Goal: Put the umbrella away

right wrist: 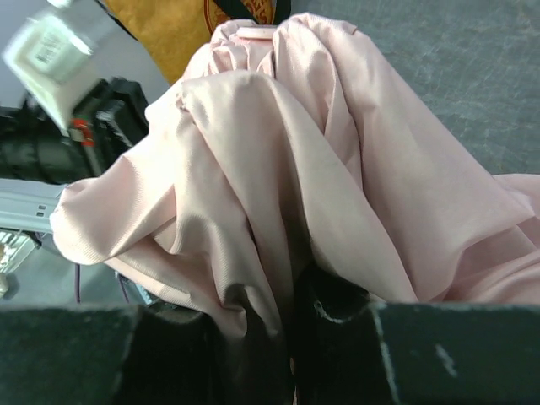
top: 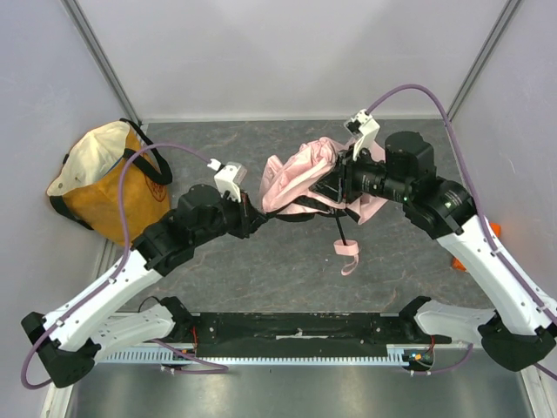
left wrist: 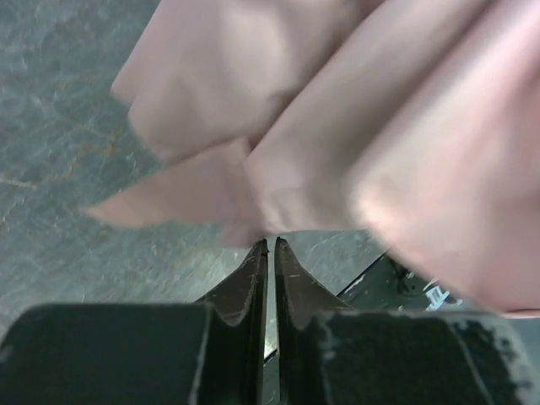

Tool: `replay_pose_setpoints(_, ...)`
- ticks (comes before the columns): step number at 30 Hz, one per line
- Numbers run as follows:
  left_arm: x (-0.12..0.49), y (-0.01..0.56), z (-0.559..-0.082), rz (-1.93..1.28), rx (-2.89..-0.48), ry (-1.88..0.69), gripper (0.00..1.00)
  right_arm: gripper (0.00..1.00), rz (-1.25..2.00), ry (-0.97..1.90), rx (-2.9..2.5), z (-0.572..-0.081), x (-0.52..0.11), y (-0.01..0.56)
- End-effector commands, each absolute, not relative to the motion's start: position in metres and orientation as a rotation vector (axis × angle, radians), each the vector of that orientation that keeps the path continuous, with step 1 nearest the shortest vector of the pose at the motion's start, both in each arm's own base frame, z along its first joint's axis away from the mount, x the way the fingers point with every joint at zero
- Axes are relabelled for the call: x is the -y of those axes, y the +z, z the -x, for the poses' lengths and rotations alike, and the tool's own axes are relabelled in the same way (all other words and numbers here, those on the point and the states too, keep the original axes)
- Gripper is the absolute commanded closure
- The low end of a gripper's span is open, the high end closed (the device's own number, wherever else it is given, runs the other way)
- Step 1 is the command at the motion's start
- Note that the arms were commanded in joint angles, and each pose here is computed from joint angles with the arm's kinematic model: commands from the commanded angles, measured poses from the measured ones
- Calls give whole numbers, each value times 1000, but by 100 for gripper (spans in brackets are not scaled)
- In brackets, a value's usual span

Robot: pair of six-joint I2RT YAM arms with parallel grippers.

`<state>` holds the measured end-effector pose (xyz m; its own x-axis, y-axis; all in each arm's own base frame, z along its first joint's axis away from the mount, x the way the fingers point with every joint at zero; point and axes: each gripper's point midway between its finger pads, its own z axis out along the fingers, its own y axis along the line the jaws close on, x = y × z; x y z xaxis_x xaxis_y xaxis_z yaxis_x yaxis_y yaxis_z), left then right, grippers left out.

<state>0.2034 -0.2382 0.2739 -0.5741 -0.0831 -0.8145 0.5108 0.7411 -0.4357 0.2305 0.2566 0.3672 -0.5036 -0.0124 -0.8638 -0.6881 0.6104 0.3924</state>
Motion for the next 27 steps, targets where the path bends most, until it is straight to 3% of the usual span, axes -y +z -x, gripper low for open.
replay_pose_setpoints(1,232,245,-191,-276,-2136,-869,90,100,546,904,-1759,-229,-244,412)
replay_pose_setpoints(4,216,256,-180,-213,-2057,-905,92,100,512,790,-1794,-242,-233,410)
replay_pose_setpoints(5,212,265,-176,-218,-2025,-925,89,100,499,721,-1822,-249,-225,405)
replay_pose_setpoints(9,206,289,-164,-264,-2005,-940,61,100,400,377,-1893,-292,-191,393)
replay_pose_setpoints(15,205,292,-149,-274,-1998,-1005,39,100,230,-396,-1872,-370,-113,405)
replay_pose_setpoints(17,199,288,-148,-250,-1984,-999,30,100,156,-650,-1790,-390,-89,434)
replay_pose_setpoints(20,196,283,-148,-217,-1972,-1004,27,100,119,-939,-1655,-411,-78,461)
replay_pose_setpoints(23,199,275,-153,-188,-1967,-1013,27,100,240,-1069,-1529,-429,-102,440)
replay_pose_setpoints(27,197,260,-162,-151,-1957,-976,27,100,476,-1176,-1469,-433,-151,350)
